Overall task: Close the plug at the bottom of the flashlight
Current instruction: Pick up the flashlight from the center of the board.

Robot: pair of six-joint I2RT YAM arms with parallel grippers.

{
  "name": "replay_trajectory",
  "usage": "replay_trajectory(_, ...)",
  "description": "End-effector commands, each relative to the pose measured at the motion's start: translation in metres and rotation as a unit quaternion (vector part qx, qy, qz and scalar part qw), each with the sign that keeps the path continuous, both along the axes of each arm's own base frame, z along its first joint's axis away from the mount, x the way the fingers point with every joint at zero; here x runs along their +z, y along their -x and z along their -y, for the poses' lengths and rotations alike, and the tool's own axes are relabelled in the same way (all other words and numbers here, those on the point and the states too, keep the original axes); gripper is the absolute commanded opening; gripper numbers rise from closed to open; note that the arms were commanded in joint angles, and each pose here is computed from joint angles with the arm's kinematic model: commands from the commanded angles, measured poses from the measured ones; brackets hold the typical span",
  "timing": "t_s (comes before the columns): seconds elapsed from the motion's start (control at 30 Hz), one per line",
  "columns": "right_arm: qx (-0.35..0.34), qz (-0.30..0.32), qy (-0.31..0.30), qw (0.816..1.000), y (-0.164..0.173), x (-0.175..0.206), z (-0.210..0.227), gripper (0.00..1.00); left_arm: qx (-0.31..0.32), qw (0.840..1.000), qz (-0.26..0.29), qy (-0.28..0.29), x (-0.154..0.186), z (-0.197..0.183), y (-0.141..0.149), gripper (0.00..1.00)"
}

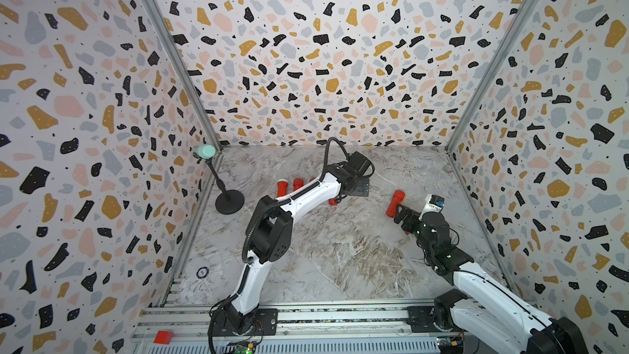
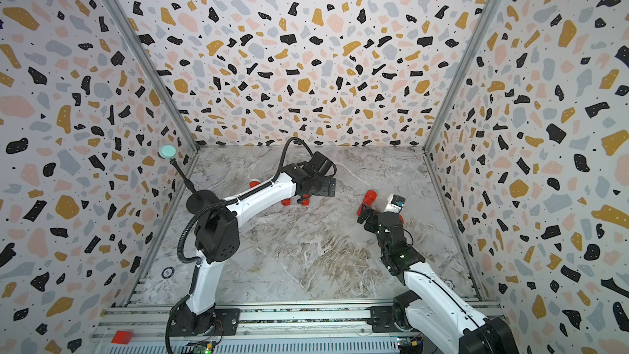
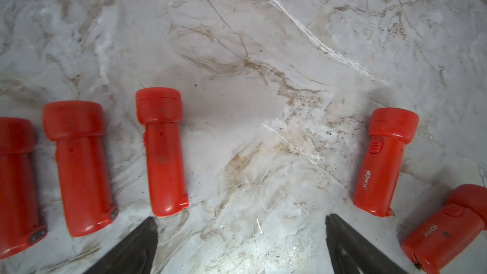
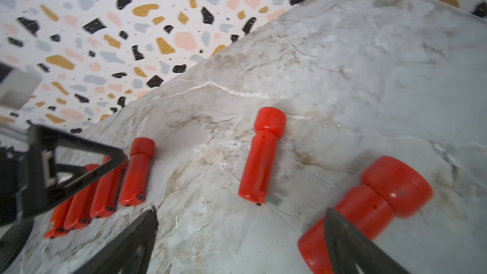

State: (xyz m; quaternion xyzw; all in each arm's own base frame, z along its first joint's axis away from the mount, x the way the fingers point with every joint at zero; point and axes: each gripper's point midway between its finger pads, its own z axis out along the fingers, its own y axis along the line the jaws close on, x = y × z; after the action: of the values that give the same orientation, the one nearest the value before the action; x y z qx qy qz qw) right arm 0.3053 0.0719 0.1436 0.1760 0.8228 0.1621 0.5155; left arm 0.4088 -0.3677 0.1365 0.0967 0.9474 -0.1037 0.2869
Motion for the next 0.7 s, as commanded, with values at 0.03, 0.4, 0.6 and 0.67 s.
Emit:
replay_trajectory(0.03,-0.006,-0.057,-0.037,0.998,0.006,-0.021,0.004,1.0,-0.038,0.998,0.05,0.022,0.028,0.022,0.007,1.0)
replay_trajectory(0.4,-0.038,-0.141,-0.073,0.987,0.009,-0.029,0.026,1.0,-0.102,0.989,0.102,0.041,0.032,0.064,0.027,1.0)
replay_trajectory(0.6,-0.059,-0.158,-0.073,0.983,0.019,-0.022,0.039,1.0,-0.132,0.984,0.1,0.057,0.019,0.088,0.036,1.0)
replay_trajectory(0.67,-0.06,-0.16,-0.075,0.982,0.022,-0.017,0.041,1.0,-0.141,0.983,0.098,0.062,0.014,0.096,0.039,1.0)
